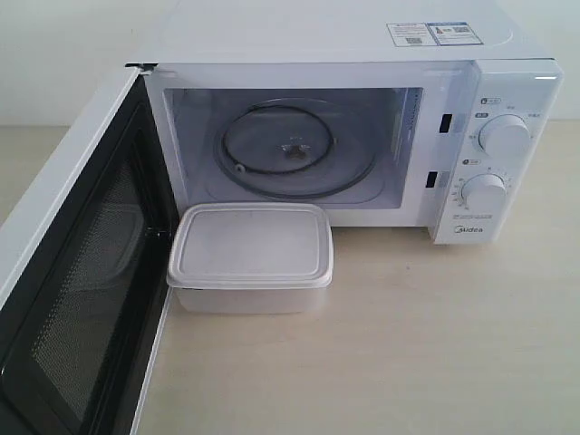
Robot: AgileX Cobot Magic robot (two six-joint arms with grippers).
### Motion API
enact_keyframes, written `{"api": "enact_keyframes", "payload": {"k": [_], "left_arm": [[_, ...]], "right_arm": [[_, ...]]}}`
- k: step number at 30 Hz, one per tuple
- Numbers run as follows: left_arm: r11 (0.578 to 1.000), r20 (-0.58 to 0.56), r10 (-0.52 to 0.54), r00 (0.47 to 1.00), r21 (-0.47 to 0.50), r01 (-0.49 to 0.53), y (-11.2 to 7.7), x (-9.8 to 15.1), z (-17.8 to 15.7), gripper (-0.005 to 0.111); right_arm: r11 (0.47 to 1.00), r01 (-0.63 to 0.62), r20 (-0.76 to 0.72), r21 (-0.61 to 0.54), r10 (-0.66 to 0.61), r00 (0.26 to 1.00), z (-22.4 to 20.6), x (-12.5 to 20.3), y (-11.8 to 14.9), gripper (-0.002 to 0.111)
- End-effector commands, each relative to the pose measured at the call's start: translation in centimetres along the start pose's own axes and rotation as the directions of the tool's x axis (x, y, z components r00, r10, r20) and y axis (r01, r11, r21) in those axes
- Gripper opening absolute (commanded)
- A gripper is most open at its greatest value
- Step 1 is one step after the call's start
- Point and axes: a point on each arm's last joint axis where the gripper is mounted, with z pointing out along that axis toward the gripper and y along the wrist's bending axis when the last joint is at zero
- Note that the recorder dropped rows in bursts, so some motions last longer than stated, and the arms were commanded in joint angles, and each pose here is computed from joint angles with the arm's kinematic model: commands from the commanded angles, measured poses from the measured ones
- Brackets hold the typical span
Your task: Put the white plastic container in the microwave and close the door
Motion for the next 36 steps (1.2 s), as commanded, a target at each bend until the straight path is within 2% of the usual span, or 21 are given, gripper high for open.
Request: {"api": "enact_keyframes", "payload": {"k": [1, 13, 15, 16, 19, 20, 24, 25, 27, 28, 30, 32, 34, 36], "left_arm": [[1.0, 0.001, -0.014, 1.0, 0.004, 0.014, 0.0, 0.1, 0.0, 0.004], [1.0, 0.001, -0.014, 1.0, 0.004, 0.014, 0.0, 0.1, 0.0, 0.004], [1.0, 0.001, -0.014, 1.0, 0.004, 0.014, 0.0, 0.1, 0.0, 0.004], [1.0, 0.001, -0.014, 1.0, 0.004, 0.014, 0.0, 0.1, 0.0, 0.004], [1.0, 0.001, -0.014, 1.0, 0.004, 0.014, 0.0, 0.1, 0.0, 0.004], [1.0, 0.001, -0.014, 1.0, 0.004, 0.014, 0.0, 0.1, 0.0, 0.004], [1.0, 0.001, -0.014, 1.0, 0.004, 0.014, 0.0, 0.1, 0.0, 0.004], [1.0, 0.001, -0.014, 1.0, 0.004, 0.014, 0.0, 0.1, 0.0, 0.004], [1.0, 0.001, -0.014, 1.0, 0.004, 0.014, 0.0, 0.1, 0.0, 0.004], [1.0, 0.001, -0.014, 1.0, 0.004, 0.014, 0.0, 0.1, 0.0, 0.004], [1.0, 0.001, -0.014, 1.0, 0.004, 0.014, 0.0, 0.1, 0.0, 0.004], [1.0, 0.001, -0.014, 1.0, 0.004, 0.014, 0.0, 0.1, 0.0, 0.004], [1.0, 0.001, -0.014, 1.0, 0.004, 0.014, 0.0, 0.1, 0.0, 0.004], [1.0, 0.001, -0.014, 1.0, 0.004, 0.014, 0.0, 0.1, 0.0, 0.004]], "right_arm": [[1.0, 0.006, 0.012, 0.007, -0.006, 1.0, -0.1, -0.1, 0.0, 0.0], [1.0, 0.006, 0.034, 0.004, -0.006, 0.999, -0.1, -0.3, 0.0, 0.0], [0.994, 0.107, 0.077, 0.017, -0.108, 0.991, -0.1, -0.7, -0.1, 0.0], [0.988, 0.155, 0.161, 0.022, -0.156, 0.975, -0.2, -1.4, 0.0, 0.0], [0.994, 0.109, 0.375, 0.002, -0.102, 0.921, -0.7, -3.4, 0.4, 0.0], [0.994, 0.105, 0.469, -0.005, -0.091, 0.878, -1.1, -4.2, 0.5, 0.0], [0.995, 0.099, 0.65, -0.022, -0.061, 0.757, -2.2, -5.8, 0.7, 0.0], [0.996, 0.049, 0.709, -0.068, 0.014, 0.705, -2.8, -6.4, 0.8, 0.0], [0.963, -0.082, 0.764, -0.257, 0.255, 0.593, -3.7, -7.3, 0.8, 0.0], [0.949, -0.098, 0.769, -0.299, 0.301, 0.564, -4.2, -7.8, 0.9, 0.0], [0.942, -0.075, 0.758, -0.327, 0.309, 0.575, -5.4, -10.1, 1.3, 0.0], [0.965, 0.012, 0.738, -0.263, 0.193, 0.646, -6.8, -12.7, 2.0, 0.0], [0.969, 0.075, 0.752, -0.237, 0.134, 0.646, -8.5, -15.4, 2.4, 0.0], [0.958, 0.085, 0.758, -0.273, 0.16, 0.633, -10.0, -18.5, 2.8, 0.0]]}}
